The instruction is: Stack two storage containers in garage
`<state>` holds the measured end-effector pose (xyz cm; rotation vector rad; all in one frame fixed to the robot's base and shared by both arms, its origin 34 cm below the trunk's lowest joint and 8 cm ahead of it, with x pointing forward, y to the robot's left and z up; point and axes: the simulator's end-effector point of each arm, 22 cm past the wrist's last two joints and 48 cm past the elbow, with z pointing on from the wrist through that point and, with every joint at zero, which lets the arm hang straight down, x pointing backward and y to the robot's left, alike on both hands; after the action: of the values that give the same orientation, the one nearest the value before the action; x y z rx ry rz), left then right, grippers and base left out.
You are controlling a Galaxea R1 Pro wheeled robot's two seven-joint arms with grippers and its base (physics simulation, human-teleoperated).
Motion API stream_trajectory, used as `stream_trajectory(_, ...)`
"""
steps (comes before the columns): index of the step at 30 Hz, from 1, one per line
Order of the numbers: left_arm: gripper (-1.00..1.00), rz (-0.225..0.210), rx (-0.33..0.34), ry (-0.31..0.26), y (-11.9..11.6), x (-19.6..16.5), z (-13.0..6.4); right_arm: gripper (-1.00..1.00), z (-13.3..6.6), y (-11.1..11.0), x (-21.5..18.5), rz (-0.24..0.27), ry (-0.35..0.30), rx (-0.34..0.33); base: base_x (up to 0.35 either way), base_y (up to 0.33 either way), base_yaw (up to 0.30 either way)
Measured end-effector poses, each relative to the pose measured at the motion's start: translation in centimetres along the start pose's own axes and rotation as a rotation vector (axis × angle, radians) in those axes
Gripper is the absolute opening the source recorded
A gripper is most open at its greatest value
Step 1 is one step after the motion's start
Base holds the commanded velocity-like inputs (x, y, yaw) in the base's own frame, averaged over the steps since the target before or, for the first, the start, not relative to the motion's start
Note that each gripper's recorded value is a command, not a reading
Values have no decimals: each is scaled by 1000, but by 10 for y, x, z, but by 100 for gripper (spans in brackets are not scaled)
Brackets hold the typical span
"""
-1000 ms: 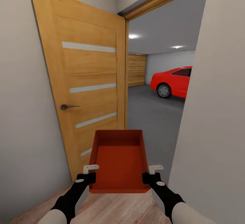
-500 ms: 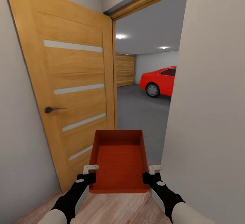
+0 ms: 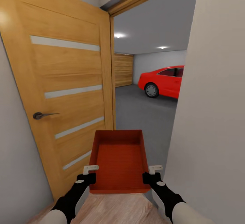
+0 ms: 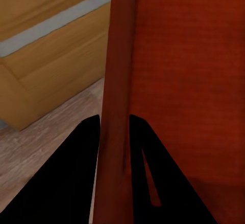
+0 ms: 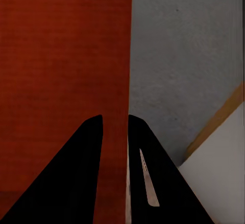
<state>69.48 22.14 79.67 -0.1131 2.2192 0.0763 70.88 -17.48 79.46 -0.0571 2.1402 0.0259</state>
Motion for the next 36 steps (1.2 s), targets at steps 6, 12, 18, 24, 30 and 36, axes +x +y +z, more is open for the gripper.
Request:
stream_trajectory(6, -100, 3, -1, 0, 0, -1, 0, -100, 0, 0, 0, 2, 0, -1, 302, 173, -276)
stream_trajectory(12, -100, 8, -2, 1, 0, -3, 0, -100, 1, 0, 0, 5, 1, -1, 96, 64, -240)
stream_trajectory(18, -100, 11, -3, 1, 0, -3, 0, -100, 1, 0, 0, 6, 1, -2, 5, 3, -36)
stream_trajectory(24, -100, 11, -3, 3, 0, -3, 0, -100, 1, 0, 0, 6, 2, -2, 0, 0, -2)
stream_trajectory(30, -100, 5, -4, 2, -2, -1, 0, -100, 1, -2, 0, 3, 1, -3, 0, 89, 0)
stream_trajectory(36, -100, 5, -1, 1, 0, -1, 0, -100, 0, 0, 0, 3, 0, -1, 27, 296, -23)
